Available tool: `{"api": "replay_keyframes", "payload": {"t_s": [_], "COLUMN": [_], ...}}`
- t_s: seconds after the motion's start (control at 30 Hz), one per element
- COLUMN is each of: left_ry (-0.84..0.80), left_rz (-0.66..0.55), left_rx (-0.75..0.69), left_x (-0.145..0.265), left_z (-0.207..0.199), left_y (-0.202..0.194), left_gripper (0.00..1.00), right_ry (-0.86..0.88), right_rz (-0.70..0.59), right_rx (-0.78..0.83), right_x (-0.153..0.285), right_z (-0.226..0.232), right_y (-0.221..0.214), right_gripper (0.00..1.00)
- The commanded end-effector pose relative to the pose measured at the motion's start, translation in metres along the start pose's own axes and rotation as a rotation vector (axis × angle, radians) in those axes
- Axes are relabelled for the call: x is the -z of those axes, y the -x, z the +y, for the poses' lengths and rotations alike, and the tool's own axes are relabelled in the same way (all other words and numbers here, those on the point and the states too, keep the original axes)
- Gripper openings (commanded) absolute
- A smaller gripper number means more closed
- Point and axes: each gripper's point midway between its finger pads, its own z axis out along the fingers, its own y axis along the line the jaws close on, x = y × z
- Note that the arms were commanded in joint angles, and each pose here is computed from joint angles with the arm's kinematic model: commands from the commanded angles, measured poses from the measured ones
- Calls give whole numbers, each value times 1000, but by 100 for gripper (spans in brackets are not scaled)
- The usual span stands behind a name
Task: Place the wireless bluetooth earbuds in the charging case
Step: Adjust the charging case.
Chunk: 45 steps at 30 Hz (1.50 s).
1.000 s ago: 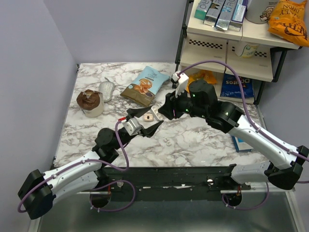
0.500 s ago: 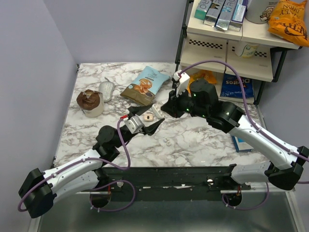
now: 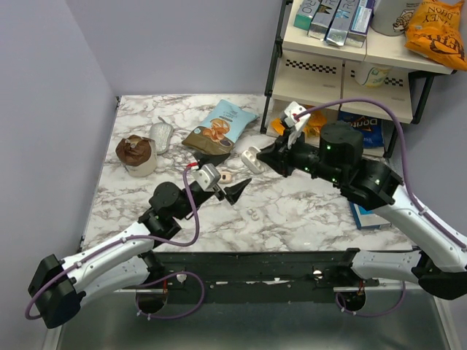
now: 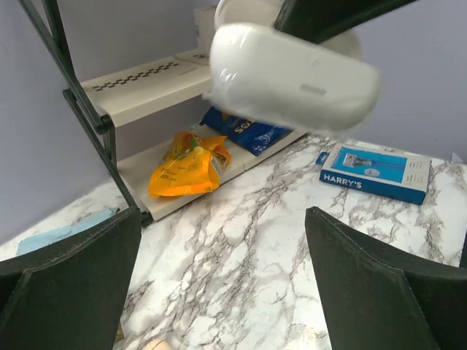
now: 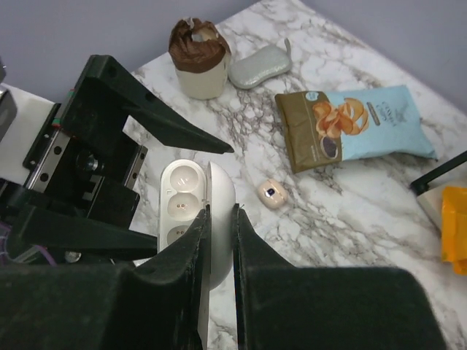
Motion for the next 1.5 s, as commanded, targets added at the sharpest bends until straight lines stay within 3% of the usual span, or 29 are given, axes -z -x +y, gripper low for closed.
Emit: {"api": "replay_keyframes", "payload": {"t_s": [0.0, 0.07, 0.23, 0.27, 0.33, 0.43, 0.73, 1.27, 1.47], "left_ry": [0, -59, -461, -500, -606, -680, -710, -648, -648], "left_rz": [23, 3, -78, -71, -51, -30, -10, 64, 55], "left_rx": [40, 109, 245, 312, 324, 369, 359, 299, 282], "left_x": [-2, -2, 14, 11, 12, 6, -3, -15, -15], "left_z": [3, -4, -31, -32, -41, -45, -47, -50, -51], "left_y": [13, 28, 70, 72, 79, 82, 79, 53, 58], "left_gripper": [99, 99, 99, 99, 99, 99, 98, 71, 68], "right_ry": [56, 63, 54, 61, 42, 34, 108, 241, 249], "right_rz": [-91, -112, -230, -236, -314, -315, -283, -231, -196], "right_rx": [170, 230, 441, 454, 471, 479, 472, 451, 440], "right_x": [21, 25, 39, 41, 51, 51, 44, 24, 18], "right_z": [6, 5, 2, 3, 3, 1, 13, 37, 37], "right_y": [20, 13, 12, 8, 23, 29, 26, 21, 15], "right_gripper": [1, 1, 1, 1, 1, 1, 1, 1, 1]}}
